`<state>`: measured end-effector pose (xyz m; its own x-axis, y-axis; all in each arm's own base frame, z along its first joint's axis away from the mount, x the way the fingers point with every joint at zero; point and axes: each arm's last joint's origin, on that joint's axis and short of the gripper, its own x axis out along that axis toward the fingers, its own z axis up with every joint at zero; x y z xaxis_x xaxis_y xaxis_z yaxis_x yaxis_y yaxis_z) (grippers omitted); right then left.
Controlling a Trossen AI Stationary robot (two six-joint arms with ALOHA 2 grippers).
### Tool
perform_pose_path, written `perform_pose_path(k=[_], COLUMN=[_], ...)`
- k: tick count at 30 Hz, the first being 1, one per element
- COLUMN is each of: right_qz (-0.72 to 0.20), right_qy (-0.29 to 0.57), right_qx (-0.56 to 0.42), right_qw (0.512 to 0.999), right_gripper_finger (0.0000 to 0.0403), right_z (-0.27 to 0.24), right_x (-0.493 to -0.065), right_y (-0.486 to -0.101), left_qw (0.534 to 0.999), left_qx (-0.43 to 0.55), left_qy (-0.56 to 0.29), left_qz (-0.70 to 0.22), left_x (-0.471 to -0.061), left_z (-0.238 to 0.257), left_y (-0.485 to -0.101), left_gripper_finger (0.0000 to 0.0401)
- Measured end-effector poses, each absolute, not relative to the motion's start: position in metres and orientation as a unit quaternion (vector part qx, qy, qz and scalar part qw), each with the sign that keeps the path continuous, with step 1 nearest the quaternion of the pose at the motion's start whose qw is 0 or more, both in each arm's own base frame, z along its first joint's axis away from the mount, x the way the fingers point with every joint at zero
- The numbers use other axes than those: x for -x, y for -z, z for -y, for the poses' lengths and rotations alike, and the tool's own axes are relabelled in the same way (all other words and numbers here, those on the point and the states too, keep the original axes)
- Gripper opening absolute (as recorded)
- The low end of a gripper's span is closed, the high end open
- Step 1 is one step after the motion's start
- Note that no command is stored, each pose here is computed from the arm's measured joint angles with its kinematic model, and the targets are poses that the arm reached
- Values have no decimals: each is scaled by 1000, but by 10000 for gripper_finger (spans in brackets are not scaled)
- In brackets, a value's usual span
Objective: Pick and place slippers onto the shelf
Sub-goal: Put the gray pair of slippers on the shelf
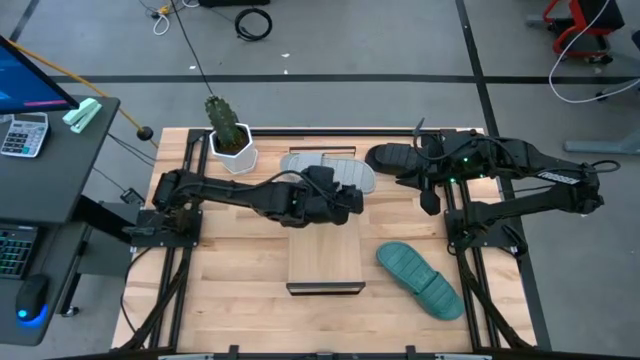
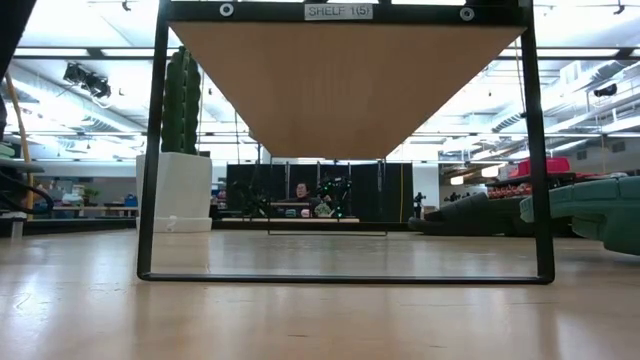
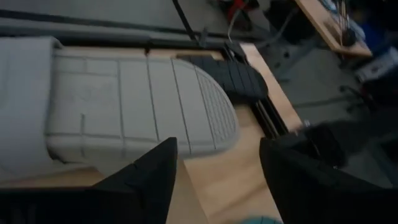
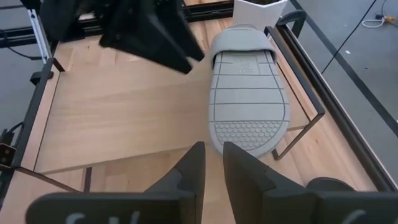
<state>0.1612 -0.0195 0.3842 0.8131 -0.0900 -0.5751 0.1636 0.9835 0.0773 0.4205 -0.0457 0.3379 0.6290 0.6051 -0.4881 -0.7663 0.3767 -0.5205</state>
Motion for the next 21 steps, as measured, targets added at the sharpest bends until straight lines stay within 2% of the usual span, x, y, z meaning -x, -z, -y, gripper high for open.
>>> perform_pose_path(k=[8, 16, 21], right_qz=[-296, -286, -262], right_qy=[70, 71, 81], right_qx=[-72, -77, -116], right_qw=[950, 952, 955], right_gripper_finger=[65, 65, 65], right_z=[19, 20, 20], right_x=[-161, -163, -165], right_y=[-384, -386, -390], left_qw=[845, 865, 877], left_qx=[349, 289, 239], left_qy=[-369, -335, -302], left_qz=[-167, -237, -287], left_x=[-422, -421, -420], left_z=[49, 41, 33], left_y=[-336, -332, -330], left_gripper_finger=[202, 170, 148])
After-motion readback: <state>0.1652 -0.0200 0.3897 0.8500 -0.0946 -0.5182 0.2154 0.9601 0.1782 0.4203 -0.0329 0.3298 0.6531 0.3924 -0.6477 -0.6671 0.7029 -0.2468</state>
